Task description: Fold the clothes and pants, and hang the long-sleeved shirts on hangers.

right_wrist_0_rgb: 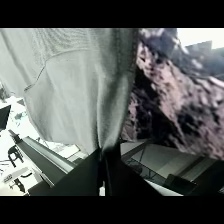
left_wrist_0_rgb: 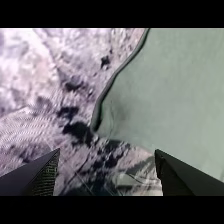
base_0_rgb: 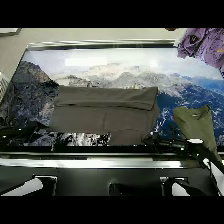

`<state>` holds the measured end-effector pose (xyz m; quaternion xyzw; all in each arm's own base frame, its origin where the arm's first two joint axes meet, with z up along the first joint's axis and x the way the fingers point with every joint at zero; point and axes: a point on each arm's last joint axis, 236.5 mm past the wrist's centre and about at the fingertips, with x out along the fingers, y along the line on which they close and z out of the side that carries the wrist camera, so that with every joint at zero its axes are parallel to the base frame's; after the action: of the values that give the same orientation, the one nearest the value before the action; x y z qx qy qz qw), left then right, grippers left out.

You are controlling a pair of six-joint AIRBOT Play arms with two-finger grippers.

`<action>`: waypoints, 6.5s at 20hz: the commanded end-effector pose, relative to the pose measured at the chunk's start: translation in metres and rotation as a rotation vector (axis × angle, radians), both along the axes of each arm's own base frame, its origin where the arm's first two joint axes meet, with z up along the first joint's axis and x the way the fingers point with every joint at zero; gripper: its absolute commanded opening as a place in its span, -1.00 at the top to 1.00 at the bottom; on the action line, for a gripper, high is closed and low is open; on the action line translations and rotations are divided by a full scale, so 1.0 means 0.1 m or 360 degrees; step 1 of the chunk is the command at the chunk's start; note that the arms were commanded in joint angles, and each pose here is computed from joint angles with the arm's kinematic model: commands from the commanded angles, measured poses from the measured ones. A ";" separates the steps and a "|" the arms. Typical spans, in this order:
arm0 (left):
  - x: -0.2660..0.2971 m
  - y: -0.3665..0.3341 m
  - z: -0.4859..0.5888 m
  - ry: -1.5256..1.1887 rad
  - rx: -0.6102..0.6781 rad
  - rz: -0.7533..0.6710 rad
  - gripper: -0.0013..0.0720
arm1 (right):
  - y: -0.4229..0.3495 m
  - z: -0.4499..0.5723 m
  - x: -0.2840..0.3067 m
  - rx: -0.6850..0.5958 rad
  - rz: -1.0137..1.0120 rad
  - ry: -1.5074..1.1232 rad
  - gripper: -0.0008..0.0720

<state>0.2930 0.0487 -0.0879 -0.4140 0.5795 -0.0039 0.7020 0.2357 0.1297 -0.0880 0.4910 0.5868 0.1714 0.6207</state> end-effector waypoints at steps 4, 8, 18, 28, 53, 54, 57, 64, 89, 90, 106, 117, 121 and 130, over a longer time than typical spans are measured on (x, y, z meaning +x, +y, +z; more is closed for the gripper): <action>0.21 -0.11 -0.21 -0.0016 0.0041 -0.0060 -0.96 | -0.03 0.14 0.07 -0.0036 -0.0030 -0.0087 0.89; 0.27 -0.20 -0.29 0.0023 -0.0001 -0.0119 0.61 | -0.04 0.23 0.09 -0.0055 -0.0041 -0.0130 0.89; 0.19 -0.09 0.78 -0.0078 0.0180 0.0063 0.93 | -0.18 0.86 -0.17 -0.0334 -0.0012 -0.0259 0.90; 0.01 -0.10 1.33 -0.0268 0.0446 0.0058 0.93 | -0.44 1.48 -0.28 -0.0646 0.0005 -0.0345 0.90; 1.74 -0.31 0.26 -0.0196 0.0470 -0.0094 -0.55 | -0.67 0.34 2.07 -0.0623 0.0080 -0.0169 -0.07; 1.80 -0.29 0.37 -0.0225 0.0471 -0.0087 -0.55 | -0.78 0.50 2.07 -0.0605 0.0088 -0.0183 -0.27; 1.86 -0.22 0.72 -0.0275 0.0510 -0.0130 -0.55 | -1.35 0.82 1.93 -0.0622 0.0089 -0.0188 -0.88; 1.67 -0.12 0.74 -0.0098 0.0560 -0.0138 -0.55 | -1.54 0.36 1.63 -0.0342 0.0150 -0.0089 -0.93; 1.75 -2.32 0.54 -0.0186 0.0119 -0.0453 0.91 | -1.07 1.28 1.66 -0.0814 0.0222 -0.0114 0.90; 1.70 -2.70 0.47 -0.0193 0.0046 -0.0491 0.91 | -1.13 1.39 1.64 -0.0860 0.0199 -0.0102 0.90; 0.65 -5.99 0.03 -0.0013 -0.0600 -0.0662 0.92 | -1.25 2.24 1.60 -0.0971 0.0103 -0.0145 0.90; 1.56 -3.22 1.06 -0.0197 0.0349 -0.0884 0.92 | 0.00 2.31 1.62 -0.0863 0.0203 -0.0184 0.90; 1.71 -1.83 1.78 -0.0313 0.0642 -0.0712 0.92 | 0.94 2.44 1.64 -0.0737 0.0154 -0.0311 0.90; 1.62 -0.69 2.16 -0.0286 0.0702 -0.0407 0.91 | 2.05 2.17 1.64 -0.0498 0.0110 -0.0256 0.90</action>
<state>0.4608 -0.0476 0.1233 -0.1683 0.5502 -0.0254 0.8175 0.3965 0.3007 0.1337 0.3186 0.5777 0.1271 0.7407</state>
